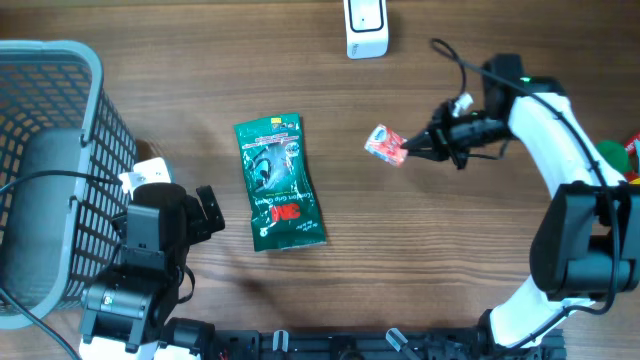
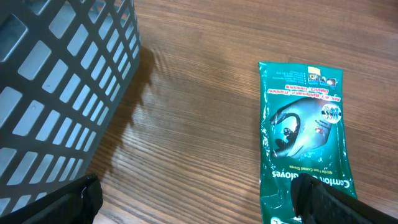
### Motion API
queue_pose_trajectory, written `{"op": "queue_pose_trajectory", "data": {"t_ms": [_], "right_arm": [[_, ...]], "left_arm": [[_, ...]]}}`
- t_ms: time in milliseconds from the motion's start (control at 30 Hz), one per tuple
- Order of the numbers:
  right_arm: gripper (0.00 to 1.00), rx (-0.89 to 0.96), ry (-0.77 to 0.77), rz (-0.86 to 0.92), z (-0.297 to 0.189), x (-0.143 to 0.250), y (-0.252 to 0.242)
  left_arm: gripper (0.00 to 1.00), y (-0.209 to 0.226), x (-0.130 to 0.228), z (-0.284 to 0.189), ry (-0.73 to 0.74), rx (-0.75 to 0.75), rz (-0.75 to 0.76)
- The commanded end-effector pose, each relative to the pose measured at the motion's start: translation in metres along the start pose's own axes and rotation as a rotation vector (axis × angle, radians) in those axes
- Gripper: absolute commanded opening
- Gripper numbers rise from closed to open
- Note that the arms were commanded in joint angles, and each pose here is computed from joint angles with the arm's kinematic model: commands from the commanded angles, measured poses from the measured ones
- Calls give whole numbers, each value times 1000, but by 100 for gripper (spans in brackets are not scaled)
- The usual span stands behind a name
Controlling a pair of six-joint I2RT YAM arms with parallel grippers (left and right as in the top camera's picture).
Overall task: Scan the item barcode
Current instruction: 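Raise the red box with the right gripper to the white scanner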
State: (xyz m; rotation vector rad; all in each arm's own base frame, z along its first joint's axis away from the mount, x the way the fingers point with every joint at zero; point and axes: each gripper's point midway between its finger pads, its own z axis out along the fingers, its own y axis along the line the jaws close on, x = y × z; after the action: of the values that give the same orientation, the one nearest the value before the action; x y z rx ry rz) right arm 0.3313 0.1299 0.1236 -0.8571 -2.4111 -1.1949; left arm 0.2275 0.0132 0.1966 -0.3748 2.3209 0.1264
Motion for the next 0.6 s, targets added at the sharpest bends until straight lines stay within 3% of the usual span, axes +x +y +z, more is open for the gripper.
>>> {"op": "queue_pose_trajectory", "data": {"t_ms": [0, 200, 467, 567], "right_arm": [[8, -68, 131, 45, -1, 31, 8], [4, -63, 213, 52, -2, 55, 4], [4, -62, 215, 24, -2, 56, 3], [5, -6, 137, -52, 2, 38, -5]], "left_arm": [[100, 0, 0, -1, -2, 7, -14], [100, 0, 0, -1, -2, 7, -14], [100, 0, 0, -1, -2, 7, -14], [100, 0, 0, -1, -2, 7, -14]]}}
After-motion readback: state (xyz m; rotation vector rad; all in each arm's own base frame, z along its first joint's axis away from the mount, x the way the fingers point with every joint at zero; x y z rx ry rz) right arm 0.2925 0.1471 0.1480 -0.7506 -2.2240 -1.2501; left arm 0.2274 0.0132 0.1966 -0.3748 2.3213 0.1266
